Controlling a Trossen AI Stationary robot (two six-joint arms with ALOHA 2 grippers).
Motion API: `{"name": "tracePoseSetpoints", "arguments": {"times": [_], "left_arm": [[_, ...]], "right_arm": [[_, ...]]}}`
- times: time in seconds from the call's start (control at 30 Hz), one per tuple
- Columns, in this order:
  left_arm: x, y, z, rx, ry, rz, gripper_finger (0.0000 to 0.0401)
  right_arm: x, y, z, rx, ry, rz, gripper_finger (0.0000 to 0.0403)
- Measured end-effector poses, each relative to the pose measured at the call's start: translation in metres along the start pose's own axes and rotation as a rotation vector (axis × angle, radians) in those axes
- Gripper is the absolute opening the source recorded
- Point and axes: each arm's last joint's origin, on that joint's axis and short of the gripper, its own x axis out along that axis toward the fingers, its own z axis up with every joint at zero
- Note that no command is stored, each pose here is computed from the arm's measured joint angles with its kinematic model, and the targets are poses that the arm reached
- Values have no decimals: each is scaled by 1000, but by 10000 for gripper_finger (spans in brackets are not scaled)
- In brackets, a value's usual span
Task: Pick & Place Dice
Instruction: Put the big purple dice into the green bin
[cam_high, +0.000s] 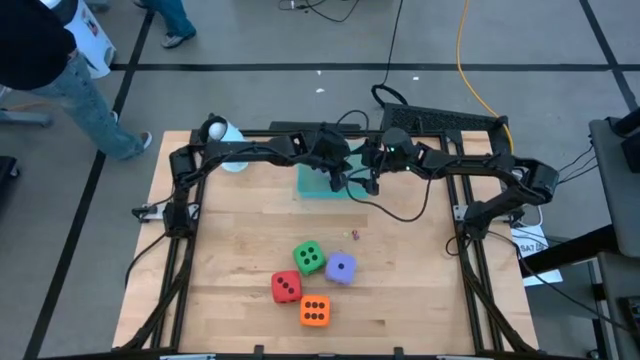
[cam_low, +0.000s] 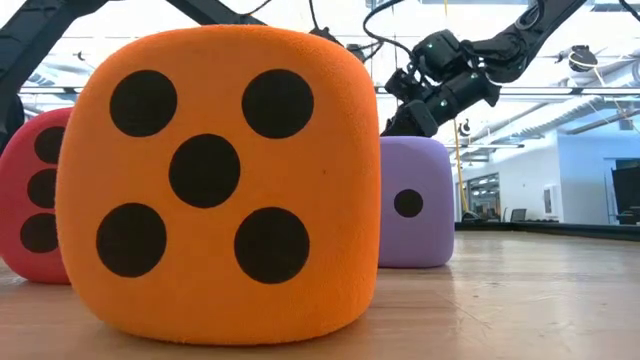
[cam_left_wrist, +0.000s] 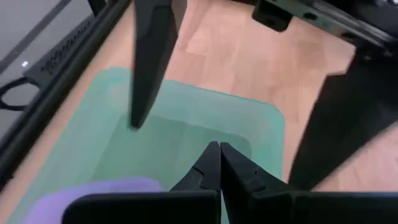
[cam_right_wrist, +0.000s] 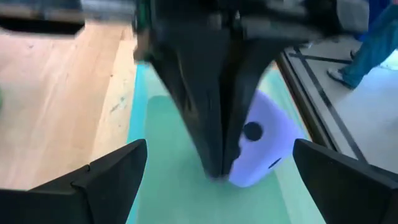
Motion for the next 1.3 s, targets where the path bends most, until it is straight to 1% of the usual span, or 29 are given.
{"name": "tracePoseSetpoints", "arguments": {"times": [0.1,0.23,0.3,0.37,0.43,0.53,0.6,0.67,0.73,0.8,0.87,0.93,1.1,1.2,1.23,1.27,1.3], "left_arm": [[-24,-7,11,31,-6,15,0],[-71,-28,25,89,-10,75,0],[-98,-41,27,112,-44,94,0],[-124,-55,23,132,-80,99,0],[-148,-66,12,141,-117,115,0],[-178,-78,-14,119,-172,144,0],[-192,-84,-40,108,-201,147,0],[-202,-90,-66,91,-275,141,0],[-208,-97,-98,99,-324,122,0],[-214,-102,-123,87,-405,110,0],[-220,-102,-143,57,-484,127,0],[-223,-102,-160,43,-534,132,0],[-227,-102,-187,38,-631,140,0],[-224,-105,-201,56,-624,126,0],[-223,-105,-204,64,-613,133,0],[-223,-105,-206,70,-606,150,0],[-224,-105,-206,65,-609,170,0]], "right_arm": [[-8,1,4,32,4,-1,393],[-27,3,11,66,6,-4,393],[-39,4,15,76,7,-3,393],[-51,7,16,76,8,3,393],[-63,12,16,72,-26,36,393],[-78,21,10,89,-84,84,392],[-86,28,5,115,-134,120,386],[-93,37,-3,138,-190,183,371],[-97,47,-14,144,-248,228,348],[-100,55,-25,140,-305,231,319],[-103,59,-31,143,-371,221,282],[-105,62,-38,177,-393,203,238],[-106,64,-52,248,-390,61,109],[-105,70,-61,280,-369,66,36],[-102,75,-65,271,-354,75,19],[-100,79,-70,258,-332,70,10],[-98,83,-75,254,-307,57,9]]}}
